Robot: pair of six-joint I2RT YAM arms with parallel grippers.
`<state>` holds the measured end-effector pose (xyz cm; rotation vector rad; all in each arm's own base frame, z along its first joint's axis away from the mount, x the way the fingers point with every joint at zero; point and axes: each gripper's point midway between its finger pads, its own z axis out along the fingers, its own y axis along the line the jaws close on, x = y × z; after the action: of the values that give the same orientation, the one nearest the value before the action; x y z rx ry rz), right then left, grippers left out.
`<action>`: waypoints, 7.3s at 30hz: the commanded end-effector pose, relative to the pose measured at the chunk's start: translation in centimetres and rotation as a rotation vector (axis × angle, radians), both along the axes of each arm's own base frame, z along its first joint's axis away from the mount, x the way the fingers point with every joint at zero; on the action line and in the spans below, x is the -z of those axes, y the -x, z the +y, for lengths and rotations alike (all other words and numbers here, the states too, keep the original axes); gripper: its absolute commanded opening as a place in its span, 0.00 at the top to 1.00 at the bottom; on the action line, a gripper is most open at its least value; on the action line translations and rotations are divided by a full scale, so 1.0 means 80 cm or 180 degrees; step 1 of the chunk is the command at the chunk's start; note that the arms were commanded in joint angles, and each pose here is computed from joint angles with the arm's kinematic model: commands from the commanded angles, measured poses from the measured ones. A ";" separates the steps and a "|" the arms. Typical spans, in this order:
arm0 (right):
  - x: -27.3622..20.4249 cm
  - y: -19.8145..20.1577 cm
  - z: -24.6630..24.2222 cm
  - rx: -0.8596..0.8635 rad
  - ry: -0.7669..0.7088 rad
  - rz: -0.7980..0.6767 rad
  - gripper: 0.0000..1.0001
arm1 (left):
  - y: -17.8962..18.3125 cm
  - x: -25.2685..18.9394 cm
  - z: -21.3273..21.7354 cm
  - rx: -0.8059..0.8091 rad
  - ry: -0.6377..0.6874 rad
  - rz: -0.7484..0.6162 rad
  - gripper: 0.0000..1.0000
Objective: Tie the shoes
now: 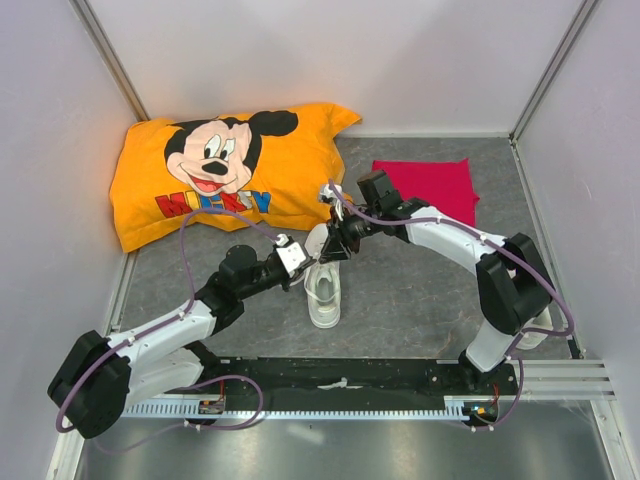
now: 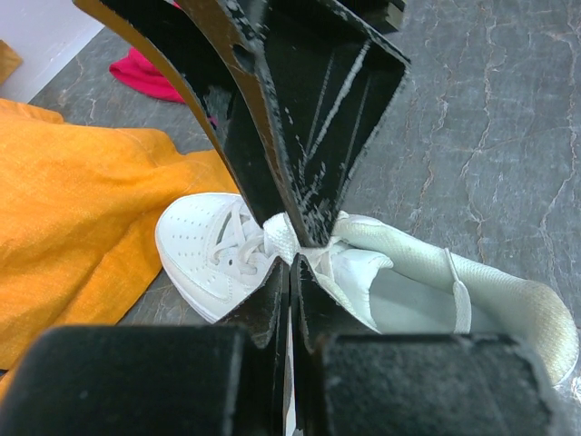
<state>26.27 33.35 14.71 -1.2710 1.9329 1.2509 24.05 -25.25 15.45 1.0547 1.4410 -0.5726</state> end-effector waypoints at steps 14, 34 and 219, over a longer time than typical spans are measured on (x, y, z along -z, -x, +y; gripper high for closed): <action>-0.004 -0.011 0.026 -0.0153 -0.0125 -0.0201 0.57 | -0.009 -0.020 -0.005 0.0041 0.0139 -0.0089 0.98; -0.028 -0.027 0.017 0.0101 -0.0156 -0.0135 1.00 | -0.007 -0.014 0.000 0.0068 0.0081 -0.0072 0.98; -0.029 -0.025 -0.021 0.0641 -0.0224 0.0512 1.00 | -0.056 -0.035 0.072 0.0598 -0.0974 0.0188 0.44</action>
<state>28.38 31.62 15.44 -0.9134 2.1216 1.3569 27.10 -19.42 15.36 1.2915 1.6856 -0.5404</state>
